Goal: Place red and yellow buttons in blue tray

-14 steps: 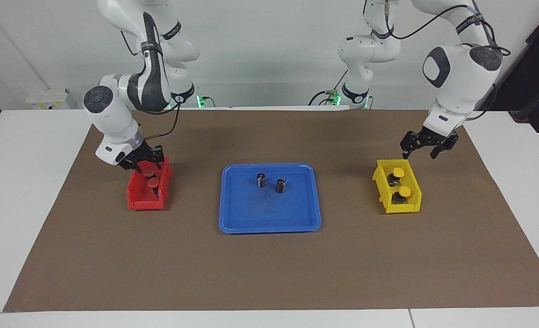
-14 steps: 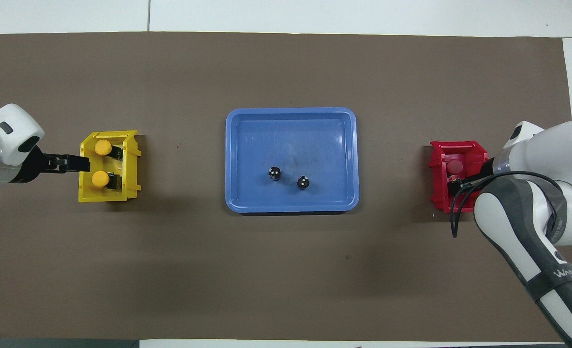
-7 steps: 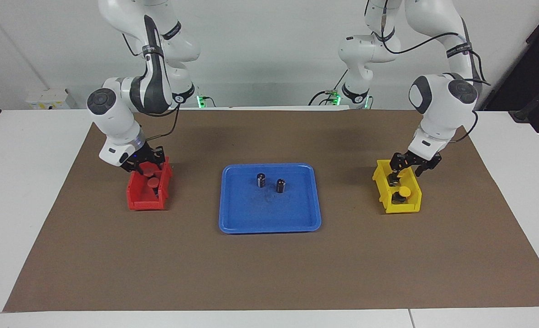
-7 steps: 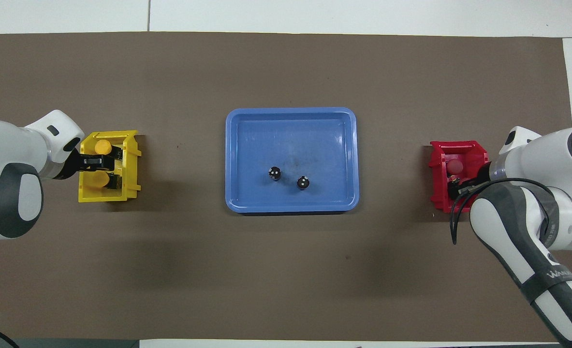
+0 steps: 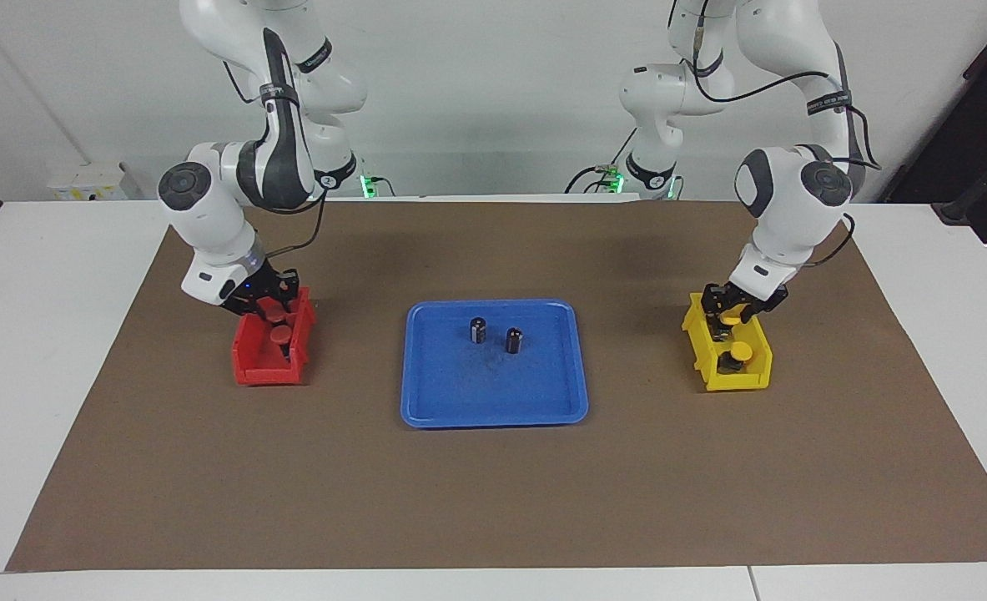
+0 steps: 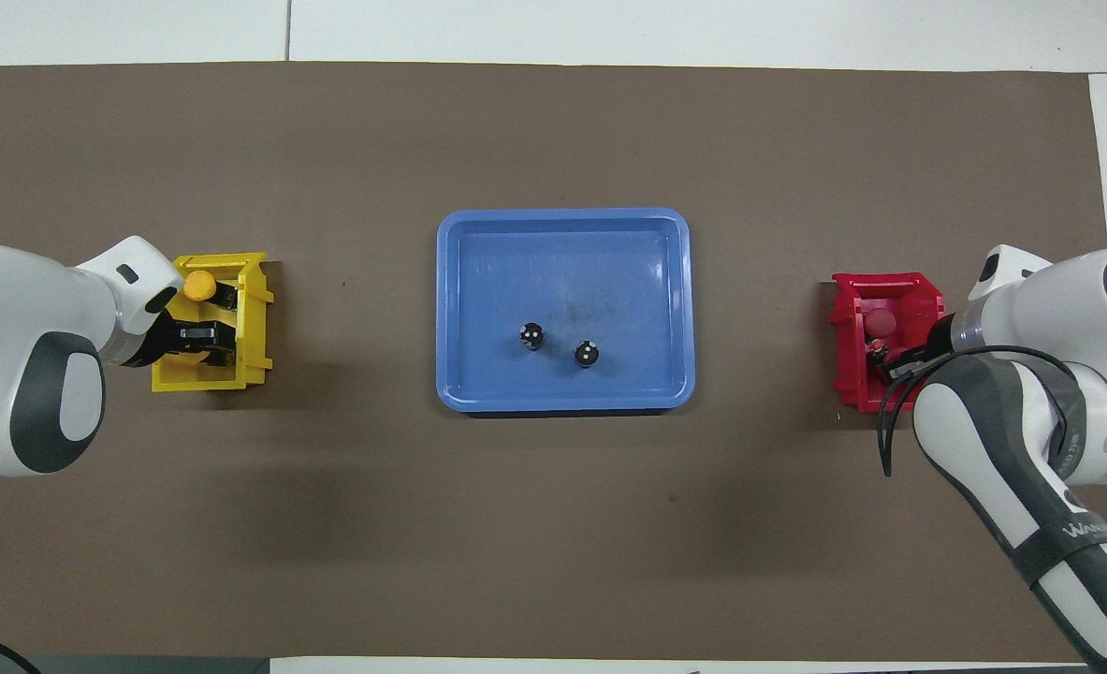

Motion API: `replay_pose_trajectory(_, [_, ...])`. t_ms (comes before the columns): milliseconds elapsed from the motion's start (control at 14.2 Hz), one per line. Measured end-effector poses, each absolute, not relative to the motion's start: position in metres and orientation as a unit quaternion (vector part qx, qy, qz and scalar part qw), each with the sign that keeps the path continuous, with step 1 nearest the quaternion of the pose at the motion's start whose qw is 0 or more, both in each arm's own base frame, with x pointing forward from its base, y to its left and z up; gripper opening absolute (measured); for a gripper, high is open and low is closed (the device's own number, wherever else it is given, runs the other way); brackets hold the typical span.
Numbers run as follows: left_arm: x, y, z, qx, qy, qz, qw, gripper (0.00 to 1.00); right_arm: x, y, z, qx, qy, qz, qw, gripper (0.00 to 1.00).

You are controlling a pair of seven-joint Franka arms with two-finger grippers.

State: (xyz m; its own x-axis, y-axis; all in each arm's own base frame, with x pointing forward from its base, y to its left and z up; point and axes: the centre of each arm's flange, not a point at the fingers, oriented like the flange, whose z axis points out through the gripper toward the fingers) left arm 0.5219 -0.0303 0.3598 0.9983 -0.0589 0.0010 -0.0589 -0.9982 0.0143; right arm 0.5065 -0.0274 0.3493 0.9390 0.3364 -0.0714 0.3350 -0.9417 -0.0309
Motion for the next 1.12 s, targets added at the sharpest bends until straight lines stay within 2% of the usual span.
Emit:
replay_pose_trajectory(140, [0.521,-0.029,0.36,1.0,-0.028,0.001,0.007,0.66,0.506,-0.03,0.349,-0.985,-0.17,0.04,0.01,0.41])
replay_pose_trajectory(211, [0.521,-0.029,0.361,1.0,-0.026,0.002,0.007,0.59,0.506,-0.03,0.35,-0.984,-0.171,0.042,0.01,0.41])
replay_pose_trajectory(281, [0.521,-0.029,0.361,1.0,-0.025,0.003,0.007,0.47,0.506,-0.029,0.352,-0.984,-0.171,0.05,0.012,0.41])
replay_pose_trajectory(351, [0.521,-0.029,0.361,1.0,-0.024,0.004,0.007,0.42,0.508,-0.029,0.359,-0.983,-0.172,0.061,0.015,0.41])
replay_pose_trajectory(772, [0.529,-0.029,0.376,1.0,-0.024,0.016,0.008,0.42,0.55,-0.016,0.449,-0.983,-0.156,0.1,0.022,0.41])
replay_pose_trajectory(912, [0.538,-0.029,0.401,1.0,-0.024,0.01,0.008,0.42,0.567,0.028,0.47,-0.987,-0.13,0.089,0.016,0.41])
replay_pose_trajectory(1123, [0.552,-0.03,0.473,1.0,-0.019,-0.009,0.009,0.42,0.584,0.128,0.484,-0.996,-0.054,0.062,0.026,0.41])
